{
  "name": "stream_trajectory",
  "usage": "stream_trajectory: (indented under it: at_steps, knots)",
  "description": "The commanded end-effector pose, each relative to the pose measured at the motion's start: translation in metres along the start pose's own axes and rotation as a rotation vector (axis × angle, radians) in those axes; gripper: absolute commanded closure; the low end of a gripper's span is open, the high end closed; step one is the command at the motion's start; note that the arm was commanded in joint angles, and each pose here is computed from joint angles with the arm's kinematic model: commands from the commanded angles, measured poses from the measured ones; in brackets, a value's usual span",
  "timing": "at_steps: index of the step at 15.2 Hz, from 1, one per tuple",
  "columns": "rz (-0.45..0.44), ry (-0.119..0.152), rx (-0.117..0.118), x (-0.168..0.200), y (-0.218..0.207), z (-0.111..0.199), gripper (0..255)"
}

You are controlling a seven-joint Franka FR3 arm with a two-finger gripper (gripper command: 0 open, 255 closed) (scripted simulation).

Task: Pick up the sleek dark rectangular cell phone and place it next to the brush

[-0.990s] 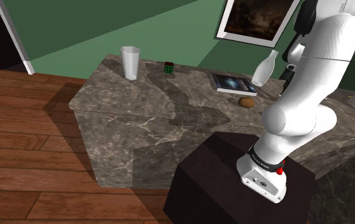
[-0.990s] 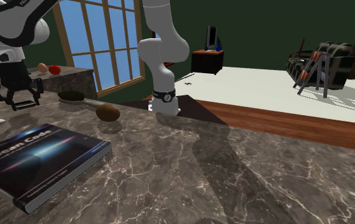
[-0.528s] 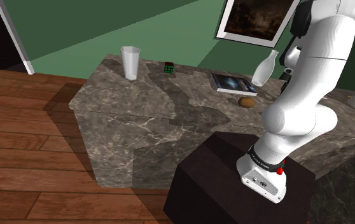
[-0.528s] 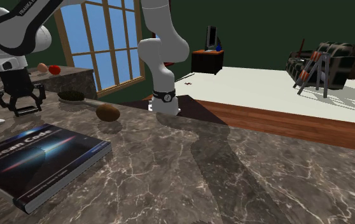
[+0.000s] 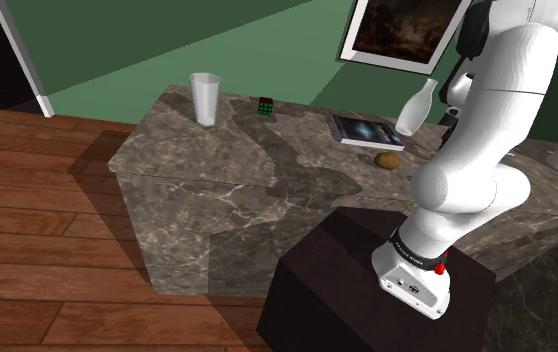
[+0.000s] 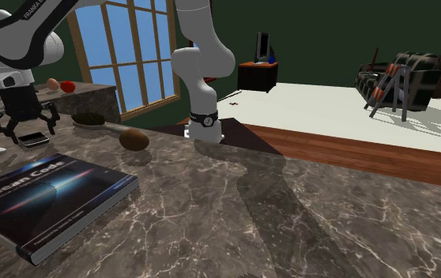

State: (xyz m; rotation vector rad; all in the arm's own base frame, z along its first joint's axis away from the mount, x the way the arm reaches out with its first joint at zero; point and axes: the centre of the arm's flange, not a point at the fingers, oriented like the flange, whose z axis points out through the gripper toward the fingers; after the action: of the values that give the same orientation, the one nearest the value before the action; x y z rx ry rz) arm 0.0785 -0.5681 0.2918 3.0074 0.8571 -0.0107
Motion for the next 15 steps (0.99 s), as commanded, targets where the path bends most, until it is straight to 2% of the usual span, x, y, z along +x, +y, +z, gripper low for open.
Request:
stream_trajectory:
  at_steps: [1,3,7,15]
  knots:
    - [0.0,0.0,0.0,0.0,0.0,0.0,0]
    - [0.0,0.0,0.0,0.0,0.0,0.0,0]
    - [0.0,0.0,0.0,0.0,0.0,-0.05,0]
    - [0.0,0.0,0.0,0.0,0.0,-0.05,0]
